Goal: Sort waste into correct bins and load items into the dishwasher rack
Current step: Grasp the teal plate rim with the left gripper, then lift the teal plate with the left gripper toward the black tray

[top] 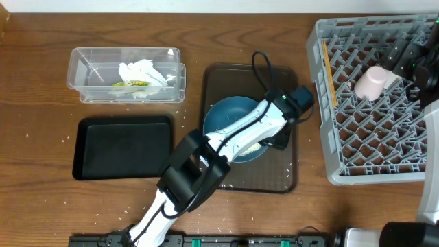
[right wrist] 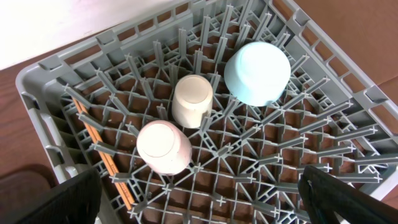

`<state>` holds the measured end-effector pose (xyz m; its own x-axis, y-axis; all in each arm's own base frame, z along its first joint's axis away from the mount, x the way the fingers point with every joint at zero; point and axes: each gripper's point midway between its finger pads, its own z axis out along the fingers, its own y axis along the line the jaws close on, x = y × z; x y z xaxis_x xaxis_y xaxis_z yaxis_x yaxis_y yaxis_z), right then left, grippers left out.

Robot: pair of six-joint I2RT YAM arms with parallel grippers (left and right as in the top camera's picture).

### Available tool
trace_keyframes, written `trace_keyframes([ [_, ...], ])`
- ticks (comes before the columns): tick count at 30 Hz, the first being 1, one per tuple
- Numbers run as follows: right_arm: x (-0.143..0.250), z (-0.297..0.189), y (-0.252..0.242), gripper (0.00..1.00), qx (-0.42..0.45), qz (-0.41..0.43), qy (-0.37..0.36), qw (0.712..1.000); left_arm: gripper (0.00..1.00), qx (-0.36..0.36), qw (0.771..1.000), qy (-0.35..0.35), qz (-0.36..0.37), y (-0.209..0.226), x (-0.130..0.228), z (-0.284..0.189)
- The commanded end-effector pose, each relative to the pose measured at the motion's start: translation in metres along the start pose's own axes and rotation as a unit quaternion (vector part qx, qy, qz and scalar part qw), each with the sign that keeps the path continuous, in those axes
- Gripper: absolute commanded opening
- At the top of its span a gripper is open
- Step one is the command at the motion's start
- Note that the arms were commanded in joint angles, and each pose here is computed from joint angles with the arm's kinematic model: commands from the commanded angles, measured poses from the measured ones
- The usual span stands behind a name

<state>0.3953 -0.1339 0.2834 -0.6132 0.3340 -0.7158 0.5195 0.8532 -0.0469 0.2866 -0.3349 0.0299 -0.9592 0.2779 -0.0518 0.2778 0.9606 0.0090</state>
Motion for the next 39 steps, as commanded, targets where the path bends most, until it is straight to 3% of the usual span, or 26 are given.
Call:
trace_keyframes([
  [1,-0.003,-0.002,-0.003,0.99,0.004,0.008,-0.005,1.000,0.52,-0.020,1.000,0.012,-0.004,0.007,0.006,0.014],
  [5,-0.003,-0.002,-0.003,0.99,0.004,0.008,-0.005,1.000,0.48,-0.021,1.000,0.013,-0.004,0.008,0.006,0.014],
  [21,-0.003,-0.002,-0.003,0.99,0.004,0.008,-0.005,1.000,0.07,-0.023,0.999,0.016,-0.015,0.009,0.007,0.009],
  [31,-0.003,-0.002,-0.003,0.99,0.004,0.008,-0.005,1.000,0.06,-0.007,1.000,-0.008,-0.014,0.009,-0.003,-0.022],
  [39,-0.003,-0.002,-0.003,0.99,0.004,0.008,-0.005,1.000,0.06,0.021,0.997,-0.056,-0.056,0.040,-0.023,-0.079],
])
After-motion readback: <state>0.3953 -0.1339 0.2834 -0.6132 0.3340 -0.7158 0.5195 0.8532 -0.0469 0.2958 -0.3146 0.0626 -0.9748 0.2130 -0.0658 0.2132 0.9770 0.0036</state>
